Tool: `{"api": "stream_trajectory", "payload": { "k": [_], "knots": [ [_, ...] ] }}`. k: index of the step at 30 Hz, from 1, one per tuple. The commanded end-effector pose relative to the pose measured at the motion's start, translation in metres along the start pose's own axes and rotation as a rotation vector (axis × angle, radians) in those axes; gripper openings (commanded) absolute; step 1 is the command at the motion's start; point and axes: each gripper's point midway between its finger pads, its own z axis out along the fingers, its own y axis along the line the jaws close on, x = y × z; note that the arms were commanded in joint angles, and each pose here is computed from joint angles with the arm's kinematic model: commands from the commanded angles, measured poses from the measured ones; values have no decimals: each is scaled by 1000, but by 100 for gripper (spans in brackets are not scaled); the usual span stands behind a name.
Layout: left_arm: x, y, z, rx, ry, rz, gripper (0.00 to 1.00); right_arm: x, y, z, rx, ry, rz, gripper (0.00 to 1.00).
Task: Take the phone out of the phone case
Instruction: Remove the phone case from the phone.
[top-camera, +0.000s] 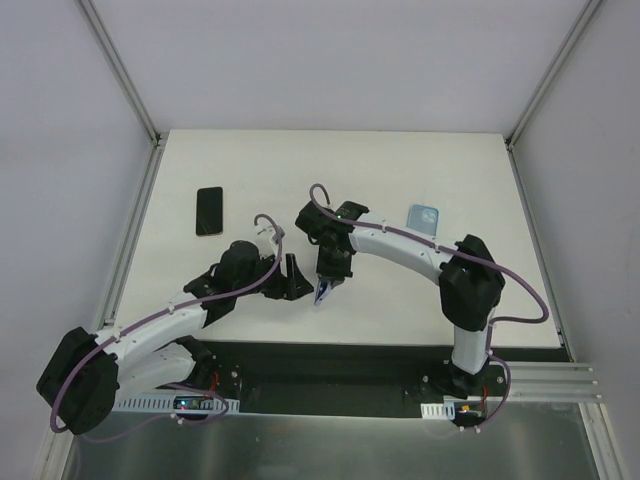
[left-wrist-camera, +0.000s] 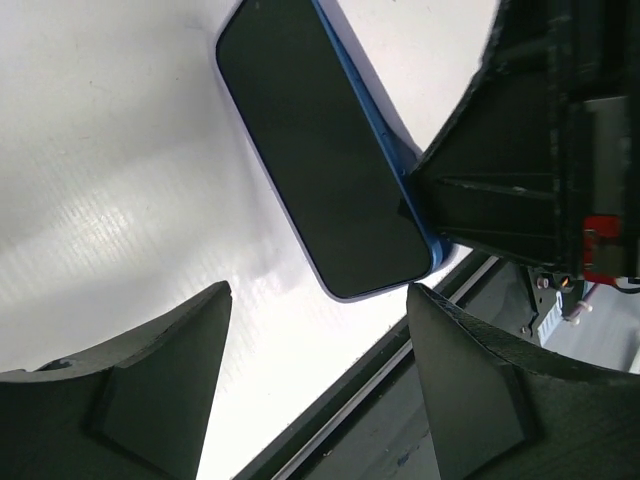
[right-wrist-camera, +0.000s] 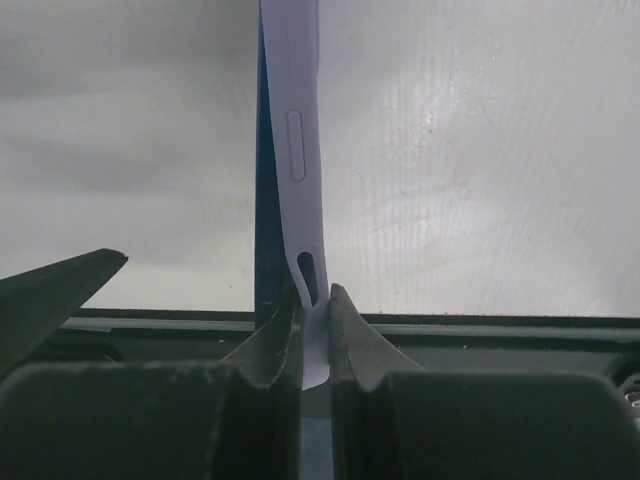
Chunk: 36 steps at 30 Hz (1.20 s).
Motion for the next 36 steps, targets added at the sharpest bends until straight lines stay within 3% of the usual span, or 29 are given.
{"api": "stream_trajectory", "payload": {
  "k": [1, 12, 23, 36],
  "knots": [
    [-35, -24, -4, 35, -132, 89, 70, 7, -2, -16, 22, 56, 60, 1],
    [-36, -52, 6, 18, -158, 231, 65, 13, 15, -21, -25, 166, 84, 1],
    [-38, -22, -4, -111, -218, 250, 58, 8, 10, -24, -59, 177, 115, 1],
    [-30, -16, -1, -124, -169, 304, 54, 5, 11, -24, -84, 187, 134, 2]
  ]
}}
